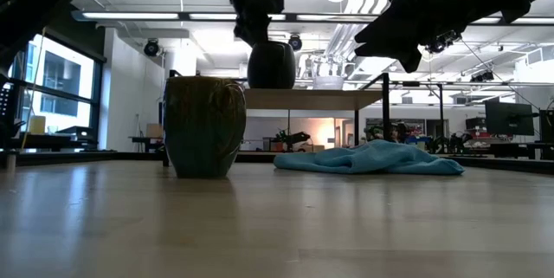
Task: Stack small to large cups/mugs on shelf
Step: Put the green and blue mug on the shelf
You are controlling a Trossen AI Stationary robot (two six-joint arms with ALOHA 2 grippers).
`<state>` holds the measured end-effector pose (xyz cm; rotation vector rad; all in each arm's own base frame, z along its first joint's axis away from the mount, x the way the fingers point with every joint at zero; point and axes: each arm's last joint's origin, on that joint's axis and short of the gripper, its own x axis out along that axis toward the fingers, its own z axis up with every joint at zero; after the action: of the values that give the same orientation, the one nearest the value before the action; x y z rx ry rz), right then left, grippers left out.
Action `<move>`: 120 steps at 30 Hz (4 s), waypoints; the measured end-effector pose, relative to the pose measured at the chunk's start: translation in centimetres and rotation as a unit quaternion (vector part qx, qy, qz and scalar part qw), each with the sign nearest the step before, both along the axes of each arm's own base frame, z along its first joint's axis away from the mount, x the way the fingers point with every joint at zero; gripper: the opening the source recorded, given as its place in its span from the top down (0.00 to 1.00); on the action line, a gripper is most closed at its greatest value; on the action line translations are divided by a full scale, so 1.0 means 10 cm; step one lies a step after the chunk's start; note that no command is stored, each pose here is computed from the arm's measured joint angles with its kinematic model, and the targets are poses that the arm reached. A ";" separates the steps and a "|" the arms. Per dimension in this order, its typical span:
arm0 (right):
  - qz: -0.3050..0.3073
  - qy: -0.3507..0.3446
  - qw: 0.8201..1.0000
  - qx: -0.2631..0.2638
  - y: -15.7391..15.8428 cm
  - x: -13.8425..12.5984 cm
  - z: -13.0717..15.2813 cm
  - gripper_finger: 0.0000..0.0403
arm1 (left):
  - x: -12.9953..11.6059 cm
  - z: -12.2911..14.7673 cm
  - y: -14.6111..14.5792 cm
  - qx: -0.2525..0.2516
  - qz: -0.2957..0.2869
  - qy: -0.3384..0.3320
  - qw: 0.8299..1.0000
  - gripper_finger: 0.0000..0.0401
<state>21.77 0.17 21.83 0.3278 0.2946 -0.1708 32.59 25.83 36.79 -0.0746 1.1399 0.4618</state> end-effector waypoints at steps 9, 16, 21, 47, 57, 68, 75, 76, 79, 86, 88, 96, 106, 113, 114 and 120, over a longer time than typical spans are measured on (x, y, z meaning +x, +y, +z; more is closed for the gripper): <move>0.000 0.000 1.000 0.000 0.00 0.00 0.00 0.68 | -0.02 0.09 -0.02 0.010 0.000 -0.017 1.000 0.50; 0.000 0.002 1.000 0.001 0.00 0.00 0.00 0.68 | -0.09 0.22 -0.07 0.022 -0.001 -0.033 0.999 0.50; 0.000 0.001 1.000 0.000 0.00 0.00 0.00 0.68 | -0.10 0.25 -0.09 0.010 -0.001 -0.049 0.999 0.50; 0.000 -0.002 1.000 0.015 0.00 0.00 0.00 0.68 | -0.23 0.45 -0.31 -0.050 0.012 -0.091 0.995 0.50; 0.022 -0.004 0.999 0.044 0.02 0.00 0.00 0.68 | -0.64 0.91 -0.63 -0.048 0.040 -0.148 0.987 0.50; 0.060 -0.059 0.994 0.063 0.04 0.03 0.11 0.68 | -0.87 1.13 -0.97 -0.140 -0.002 -0.200 0.970 0.50; 0.087 -0.079 0.990 0.083 0.06 0.04 0.15 0.68 | -0.86 1.10 -1.13 -0.163 -0.028 -0.177 0.970 0.50; 0.092 -0.082 0.989 0.085 0.06 0.04 0.16 0.68 | -0.86 1.11 -1.14 -0.163 -0.032 -0.178 0.970 0.50; 0.102 -0.088 0.986 0.099 0.07 0.04 0.17 0.68 | -0.84 1.12 -1.21 -0.166 -0.042 -0.178 0.969 0.50; 0.127 -0.111 0.979 0.111 0.13 0.04 0.22 0.68 | -0.78 1.13 -1.33 -0.178 -0.072 -0.179 0.965 0.50; 0.133 -0.124 0.977 0.108 0.15 0.04 0.25 0.68 | -0.75 1.13 -1.40 -0.177 -0.091 -0.176 0.964 0.50; 0.148 -0.182 0.969 0.078 0.17 0.04 0.36 0.68 | -0.67 1.13 -1.58 -0.176 -0.137 -0.168 0.960 0.50; 0.157 -0.231 0.960 0.023 0.17 0.03 0.45 0.68 | -0.56 1.13 -1.96 -0.191 -0.197 -0.156 0.949 0.50; 0.158 -0.245 0.956 0.021 0.17 -0.03 0.52 0.68 | -0.53 1.14 -2.27 -0.205 -0.212 -0.146 0.944 0.50; 0.158 -0.247 0.956 0.021 0.17 -0.04 0.53 0.68 | -0.53 1.15 -2.32 -0.210 -0.214 -0.145 0.943 0.50; 0.158 -0.262 0.952 0.012 0.16 -0.10 0.59 0.68 | -0.51 1.14 -2.61 -0.193 -0.219 -0.129 0.948 0.50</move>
<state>20.78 1.81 27.74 0.3337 -0.1806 0.2374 27.51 -0.24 48.18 -0.2113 0.9382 -0.1684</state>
